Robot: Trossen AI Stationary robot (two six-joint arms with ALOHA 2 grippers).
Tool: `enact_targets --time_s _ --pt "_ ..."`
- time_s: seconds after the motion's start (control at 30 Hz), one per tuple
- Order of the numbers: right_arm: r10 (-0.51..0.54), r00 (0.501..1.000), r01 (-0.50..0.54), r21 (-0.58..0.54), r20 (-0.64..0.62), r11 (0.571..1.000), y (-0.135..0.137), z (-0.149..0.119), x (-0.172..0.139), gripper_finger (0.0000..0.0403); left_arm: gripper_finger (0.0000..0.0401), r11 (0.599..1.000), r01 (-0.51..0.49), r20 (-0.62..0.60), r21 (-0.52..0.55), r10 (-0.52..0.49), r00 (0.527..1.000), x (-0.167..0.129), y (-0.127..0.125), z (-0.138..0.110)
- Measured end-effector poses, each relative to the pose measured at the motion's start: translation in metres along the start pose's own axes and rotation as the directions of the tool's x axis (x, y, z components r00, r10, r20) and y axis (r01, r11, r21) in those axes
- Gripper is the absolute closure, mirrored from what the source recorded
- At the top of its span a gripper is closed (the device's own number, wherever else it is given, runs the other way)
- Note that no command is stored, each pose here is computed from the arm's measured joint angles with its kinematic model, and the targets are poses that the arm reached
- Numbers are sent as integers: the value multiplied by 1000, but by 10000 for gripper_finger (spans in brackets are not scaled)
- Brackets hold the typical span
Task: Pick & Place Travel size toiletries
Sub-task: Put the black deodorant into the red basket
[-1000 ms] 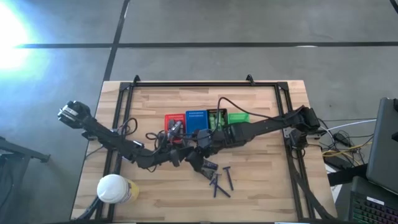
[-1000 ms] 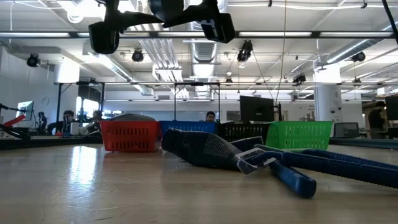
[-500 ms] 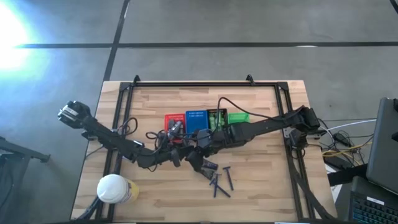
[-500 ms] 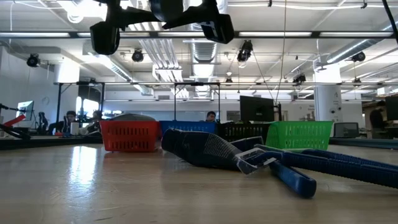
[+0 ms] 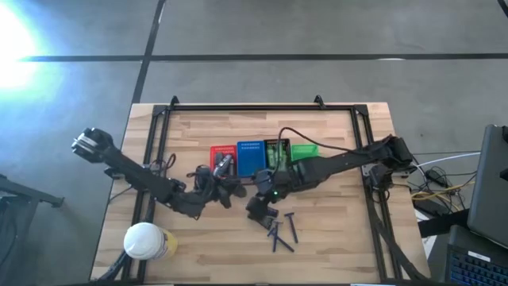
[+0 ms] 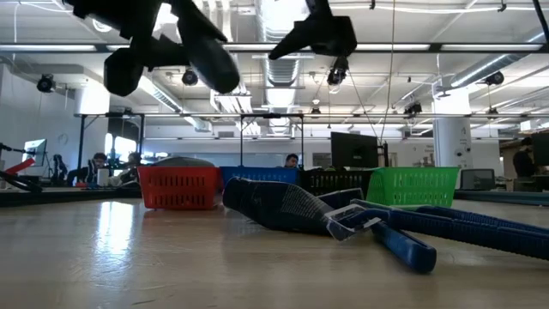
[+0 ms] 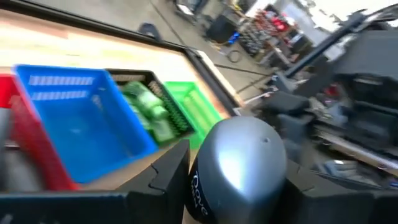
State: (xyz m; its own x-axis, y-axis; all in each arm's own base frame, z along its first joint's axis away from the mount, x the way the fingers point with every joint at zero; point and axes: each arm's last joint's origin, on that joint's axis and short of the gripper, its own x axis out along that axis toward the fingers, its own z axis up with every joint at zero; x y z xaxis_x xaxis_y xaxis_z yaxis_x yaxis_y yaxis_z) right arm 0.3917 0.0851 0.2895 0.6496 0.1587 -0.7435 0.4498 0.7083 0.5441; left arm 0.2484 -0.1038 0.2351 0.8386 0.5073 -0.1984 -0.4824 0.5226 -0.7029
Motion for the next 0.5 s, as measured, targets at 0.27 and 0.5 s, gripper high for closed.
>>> enact_targets --time_s 0.27,0.5 --pt "-79 997 80 -44 18 996 -2 -6 -37 39 251 989 -137 -64 48 140 988 15 24 29" --pt "-169 985 170 -50 27 984 -18 0 -71 57 251 967 -243 -207 79 254 945 30 50 55"
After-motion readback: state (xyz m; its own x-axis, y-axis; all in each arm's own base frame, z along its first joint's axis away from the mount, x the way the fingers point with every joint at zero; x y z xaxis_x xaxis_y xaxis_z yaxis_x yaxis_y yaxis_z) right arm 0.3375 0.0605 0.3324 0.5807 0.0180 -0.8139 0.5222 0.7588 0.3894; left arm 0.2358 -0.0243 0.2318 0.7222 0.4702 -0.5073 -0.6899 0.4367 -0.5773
